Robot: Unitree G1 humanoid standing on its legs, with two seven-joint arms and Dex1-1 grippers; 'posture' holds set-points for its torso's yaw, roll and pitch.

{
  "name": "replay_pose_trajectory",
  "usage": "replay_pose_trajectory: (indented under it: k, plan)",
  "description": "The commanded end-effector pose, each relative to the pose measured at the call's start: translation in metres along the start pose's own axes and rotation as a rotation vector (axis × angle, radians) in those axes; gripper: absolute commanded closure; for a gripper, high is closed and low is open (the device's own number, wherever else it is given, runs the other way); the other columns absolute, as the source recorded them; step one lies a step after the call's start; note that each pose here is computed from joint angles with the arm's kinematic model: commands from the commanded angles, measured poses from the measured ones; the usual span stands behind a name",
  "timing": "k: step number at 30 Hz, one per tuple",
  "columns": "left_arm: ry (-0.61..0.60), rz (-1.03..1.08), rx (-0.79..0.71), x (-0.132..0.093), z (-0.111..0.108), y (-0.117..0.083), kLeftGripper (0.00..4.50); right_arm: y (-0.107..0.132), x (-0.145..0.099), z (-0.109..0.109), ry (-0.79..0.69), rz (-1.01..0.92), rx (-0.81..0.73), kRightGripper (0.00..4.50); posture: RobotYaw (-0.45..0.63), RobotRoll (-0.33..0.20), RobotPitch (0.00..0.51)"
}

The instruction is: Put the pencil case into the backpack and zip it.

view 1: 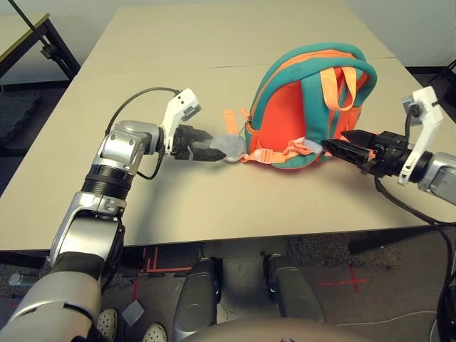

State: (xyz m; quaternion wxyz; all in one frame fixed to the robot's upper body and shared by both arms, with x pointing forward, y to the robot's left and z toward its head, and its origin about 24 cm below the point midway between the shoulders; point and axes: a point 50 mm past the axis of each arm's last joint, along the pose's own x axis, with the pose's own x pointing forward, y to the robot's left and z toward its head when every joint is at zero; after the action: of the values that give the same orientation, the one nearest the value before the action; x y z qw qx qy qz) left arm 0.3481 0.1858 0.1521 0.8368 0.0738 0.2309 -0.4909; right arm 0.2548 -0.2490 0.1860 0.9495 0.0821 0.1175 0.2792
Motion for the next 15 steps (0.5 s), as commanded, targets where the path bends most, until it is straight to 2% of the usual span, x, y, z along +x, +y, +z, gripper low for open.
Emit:
replay_pose_trajectory:
  k: [1, 9, 15]
  plan:
    - [-0.024, 0.040, -0.036, -0.008, -0.007, 0.002, 0.00, -0.014, -0.008, 0.001, -0.042, -0.103, -0.004, 0.07, -0.18, 0.000, 0.139]
    - [-0.144, 0.239, -0.103, -0.027, -0.018, 0.009, 0.00, -0.045, -0.012, -0.007, -0.171, -0.295, -0.005, 0.07, -0.15, 0.000, 0.150]
    - [-0.334, 0.529, -0.163, -0.047, -0.025, 0.025, 0.00, -0.059, -0.011, -0.015, -0.279, -0.382, -0.025, 0.07, -0.13, 0.000, 0.160]
